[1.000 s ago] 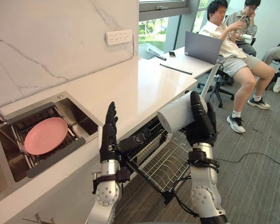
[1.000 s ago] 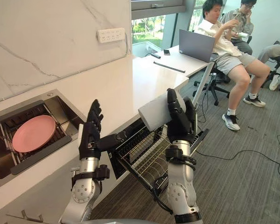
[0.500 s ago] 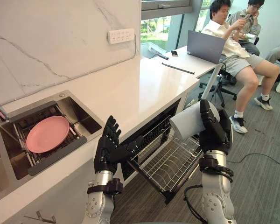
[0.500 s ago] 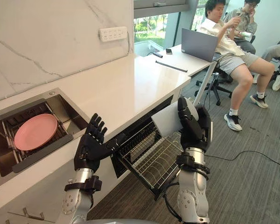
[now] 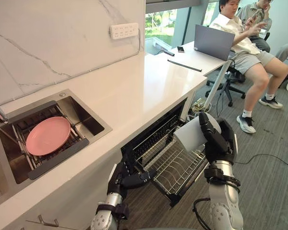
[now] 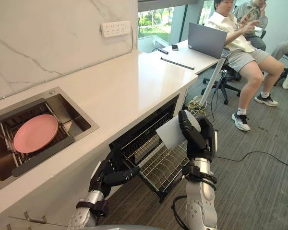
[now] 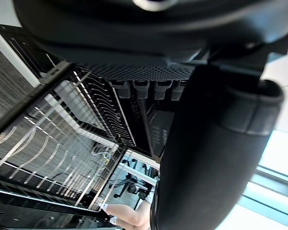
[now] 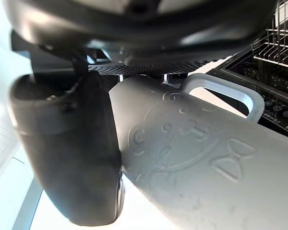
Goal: Walk over to the sink, pick up the cup, carry it to the dishwasher, place the cup inside the dishwasher, then close the dishwasher door
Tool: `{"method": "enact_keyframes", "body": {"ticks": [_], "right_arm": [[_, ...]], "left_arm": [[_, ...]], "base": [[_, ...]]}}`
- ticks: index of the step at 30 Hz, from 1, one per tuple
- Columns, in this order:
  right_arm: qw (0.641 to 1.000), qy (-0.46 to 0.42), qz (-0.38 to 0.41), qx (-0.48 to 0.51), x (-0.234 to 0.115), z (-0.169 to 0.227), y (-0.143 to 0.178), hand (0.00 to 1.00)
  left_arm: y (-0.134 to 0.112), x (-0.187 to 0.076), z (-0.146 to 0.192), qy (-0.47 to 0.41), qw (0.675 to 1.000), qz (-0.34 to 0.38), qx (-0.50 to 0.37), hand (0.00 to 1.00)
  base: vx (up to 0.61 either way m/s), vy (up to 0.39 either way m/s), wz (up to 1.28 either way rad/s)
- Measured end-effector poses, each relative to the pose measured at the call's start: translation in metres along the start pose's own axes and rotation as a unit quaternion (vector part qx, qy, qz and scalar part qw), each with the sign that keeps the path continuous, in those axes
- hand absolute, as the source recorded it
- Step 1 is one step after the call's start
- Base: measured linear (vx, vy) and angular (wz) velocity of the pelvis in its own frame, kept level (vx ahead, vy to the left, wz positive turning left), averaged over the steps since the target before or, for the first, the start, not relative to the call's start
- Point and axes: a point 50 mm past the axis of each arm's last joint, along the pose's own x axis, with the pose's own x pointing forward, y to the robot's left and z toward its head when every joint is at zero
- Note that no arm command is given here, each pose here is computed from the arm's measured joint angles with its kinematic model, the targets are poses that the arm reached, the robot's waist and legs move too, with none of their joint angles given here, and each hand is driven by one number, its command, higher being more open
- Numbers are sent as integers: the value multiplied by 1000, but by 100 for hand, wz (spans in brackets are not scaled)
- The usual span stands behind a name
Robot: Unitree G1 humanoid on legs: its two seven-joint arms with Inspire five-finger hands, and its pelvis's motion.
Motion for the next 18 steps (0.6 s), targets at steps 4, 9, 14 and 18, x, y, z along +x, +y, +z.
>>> {"method": "enact_keyframes", "body": {"ticks": [4, 9, 14, 18], "right_arm": [[1000, -4, 4, -17, 0, 2, -2, 0], [999, 8, -20, -31, -1, -2, -15, 0], [997, 27, -40, -55, -3, -10, -26, 0], [996, 26, -41, -77, -3, -8, -28, 0]], "left_arm": [[19, -5, -24, 58, 997, 37, 26, 100], [44, -18, -53, 135, 986, 79, 58, 100], [56, -28, -69, 180, 975, 108, 79, 100], [64, -31, -73, 191, 970, 129, 76, 100]], "base": [[0, 0, 0], [0, 0, 2], [0, 0, 1], [-10, -17, 7]]}}
